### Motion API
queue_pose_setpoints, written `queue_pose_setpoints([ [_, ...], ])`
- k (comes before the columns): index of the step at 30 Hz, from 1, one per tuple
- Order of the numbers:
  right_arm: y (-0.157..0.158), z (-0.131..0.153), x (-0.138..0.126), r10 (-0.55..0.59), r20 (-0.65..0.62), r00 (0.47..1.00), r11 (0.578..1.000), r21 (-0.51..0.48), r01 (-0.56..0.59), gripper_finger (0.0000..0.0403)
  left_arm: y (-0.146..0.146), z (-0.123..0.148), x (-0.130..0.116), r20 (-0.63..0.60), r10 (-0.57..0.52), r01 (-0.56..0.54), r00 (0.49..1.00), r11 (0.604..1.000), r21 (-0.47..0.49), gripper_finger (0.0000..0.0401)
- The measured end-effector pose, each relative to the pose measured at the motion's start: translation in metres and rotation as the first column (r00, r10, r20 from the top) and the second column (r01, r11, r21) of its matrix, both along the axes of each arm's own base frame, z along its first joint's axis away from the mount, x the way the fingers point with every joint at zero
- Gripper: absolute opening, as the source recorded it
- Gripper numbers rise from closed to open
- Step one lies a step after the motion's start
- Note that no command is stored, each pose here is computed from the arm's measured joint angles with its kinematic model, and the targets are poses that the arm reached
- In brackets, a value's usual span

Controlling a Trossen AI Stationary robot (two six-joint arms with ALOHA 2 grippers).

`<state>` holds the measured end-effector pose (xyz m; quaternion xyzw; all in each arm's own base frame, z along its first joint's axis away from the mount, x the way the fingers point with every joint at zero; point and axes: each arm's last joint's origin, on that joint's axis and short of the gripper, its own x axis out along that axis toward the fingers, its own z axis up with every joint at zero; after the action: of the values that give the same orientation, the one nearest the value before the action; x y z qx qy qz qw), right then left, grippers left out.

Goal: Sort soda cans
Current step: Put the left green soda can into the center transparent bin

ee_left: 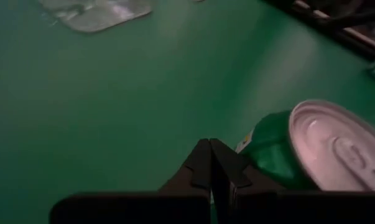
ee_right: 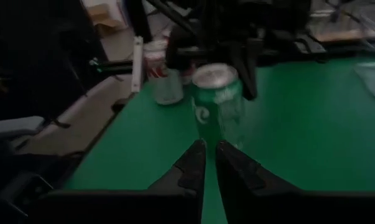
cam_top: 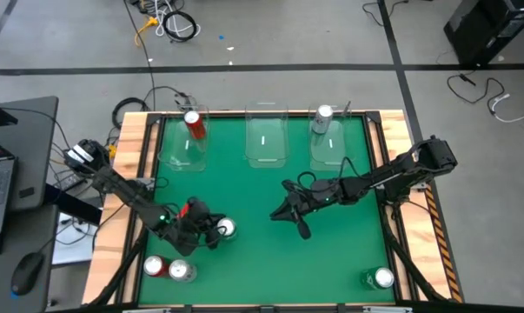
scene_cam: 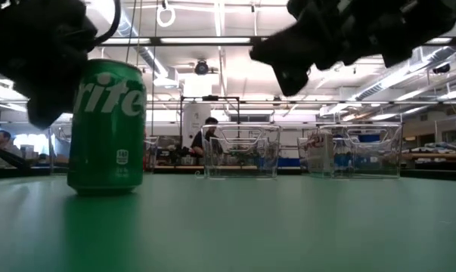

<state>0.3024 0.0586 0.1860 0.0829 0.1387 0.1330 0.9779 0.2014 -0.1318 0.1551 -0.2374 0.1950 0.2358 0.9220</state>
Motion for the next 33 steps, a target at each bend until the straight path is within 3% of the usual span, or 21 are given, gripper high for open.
queue_pose_setpoints([
  [10,0.008,0.044,0.029,0.047,-0.106,0.993,0.996,-0.069,-0.055,0.0081,-0.002,0.003,0.005,-0.008,-0.087,0.087,0.996,0.996,-0.012,0.0],
  [18,0.011,0.08,0.043,0.041,-0.133,0.99,0.995,-0.083,-0.052,0.0147,-0.006,0.002,0.004,-0.063,-0.185,0.184,0.981,0.983,-0.03,0.0],
  [24,0.024,0.085,0.063,0.052,-0.158,0.986,0.994,-0.09,-0.067,0.021,-0.01,-0.001,-0.005,-0.15,-0.217,0.217,0.965,0.976,-0.017,0.0],
  [33,0.047,0.074,0.109,-0.031,-0.319,0.947,0.989,-0.148,-0.018,0.0284,-0.01,-0.005,-0.013,-0.223,-0.211,0.221,0.952,0.975,0.018,0.0001],
])
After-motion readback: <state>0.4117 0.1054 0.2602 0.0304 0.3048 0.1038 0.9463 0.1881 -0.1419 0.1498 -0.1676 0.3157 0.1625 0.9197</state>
